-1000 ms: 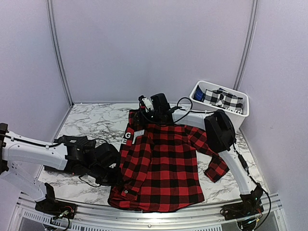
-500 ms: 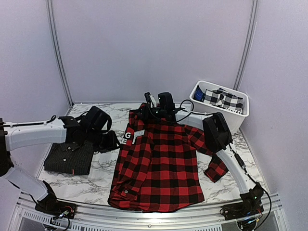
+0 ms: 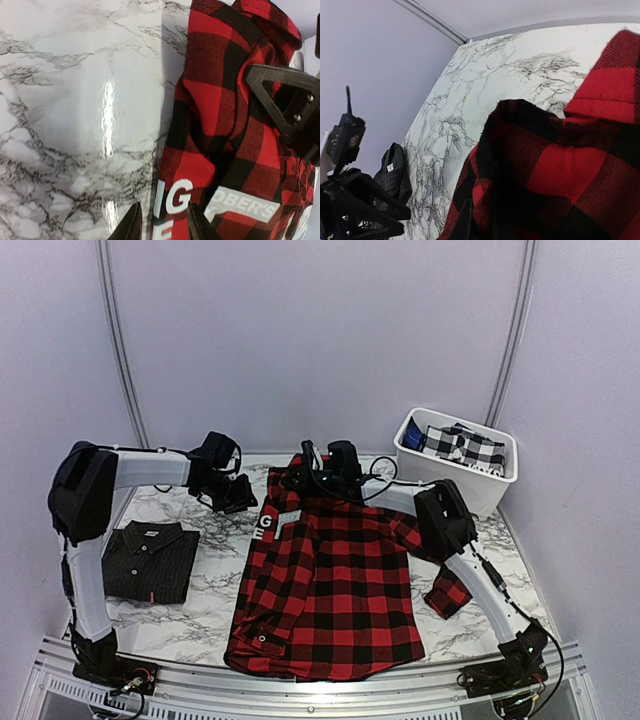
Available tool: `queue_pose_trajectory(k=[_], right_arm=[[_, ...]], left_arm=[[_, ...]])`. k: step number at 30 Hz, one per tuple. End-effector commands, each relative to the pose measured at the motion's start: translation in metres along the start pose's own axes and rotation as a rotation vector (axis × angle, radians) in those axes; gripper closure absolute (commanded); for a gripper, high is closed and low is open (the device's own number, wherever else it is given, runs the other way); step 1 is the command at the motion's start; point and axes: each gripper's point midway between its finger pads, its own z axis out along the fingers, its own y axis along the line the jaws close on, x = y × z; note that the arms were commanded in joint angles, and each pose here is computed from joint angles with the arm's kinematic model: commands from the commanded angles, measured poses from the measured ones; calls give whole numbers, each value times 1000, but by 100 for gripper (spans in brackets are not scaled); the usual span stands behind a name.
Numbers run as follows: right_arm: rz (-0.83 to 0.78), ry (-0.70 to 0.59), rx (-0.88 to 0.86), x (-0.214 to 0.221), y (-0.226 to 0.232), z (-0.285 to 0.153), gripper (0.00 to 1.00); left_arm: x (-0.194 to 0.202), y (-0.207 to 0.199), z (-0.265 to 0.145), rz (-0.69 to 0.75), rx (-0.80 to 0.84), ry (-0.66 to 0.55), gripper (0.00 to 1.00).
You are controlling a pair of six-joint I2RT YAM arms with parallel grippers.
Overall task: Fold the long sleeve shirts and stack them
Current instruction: Smooth out the 1/3-folded shirt at the center of the board.
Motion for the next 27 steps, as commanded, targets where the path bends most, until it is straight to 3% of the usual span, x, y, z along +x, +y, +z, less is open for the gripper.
queue_pose_trajectory(k=[1,12,18,23,27], right_arm=[[-32,-78,-34,-36,28,-11,96],[-83,-141,77,-56,41,-32,100],[-89,-173,220,-62,32,-41,100],[-65,-150,272,-52,11,-34,99],[-77,-136,285,-53,7,-31,71]], left_arm=[[-24,-18,21,21,114,-17,68],[-22,-2,77,-37,85,26,76],[-17,4,82,-71,71,29,90],[-18,3,80,-72,75,19,91],[-21,3,77,-68,78,15,89]])
